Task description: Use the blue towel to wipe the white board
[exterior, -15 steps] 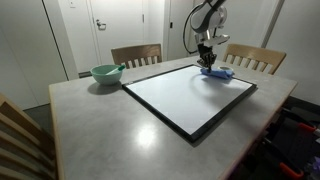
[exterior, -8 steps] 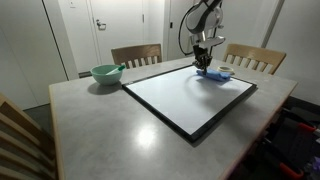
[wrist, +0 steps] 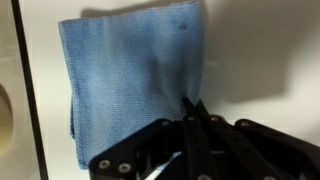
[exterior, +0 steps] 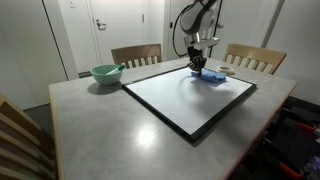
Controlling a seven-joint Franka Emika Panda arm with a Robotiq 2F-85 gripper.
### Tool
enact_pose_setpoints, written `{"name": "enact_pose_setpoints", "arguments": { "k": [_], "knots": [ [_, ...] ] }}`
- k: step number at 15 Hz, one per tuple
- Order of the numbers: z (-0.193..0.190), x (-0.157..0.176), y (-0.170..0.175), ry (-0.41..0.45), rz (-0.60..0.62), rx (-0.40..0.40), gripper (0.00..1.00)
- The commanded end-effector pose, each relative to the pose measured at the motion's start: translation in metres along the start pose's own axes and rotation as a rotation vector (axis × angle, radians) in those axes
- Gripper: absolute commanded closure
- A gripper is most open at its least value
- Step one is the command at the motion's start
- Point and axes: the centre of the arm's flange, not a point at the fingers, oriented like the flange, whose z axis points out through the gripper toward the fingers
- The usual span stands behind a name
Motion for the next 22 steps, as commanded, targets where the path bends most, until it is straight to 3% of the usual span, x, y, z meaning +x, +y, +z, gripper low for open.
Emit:
{"name": "enact_pose_setpoints", "arguments": {
  "k": [1, 22],
  "knots": [
    [-0.002, -0.008, -0.017, 0.008, -0.018, 0.013, 0.99],
    [-0.016, -0.011, -0.104, 0.014, -0.122, -0.032, 0.99]
  ]
}}
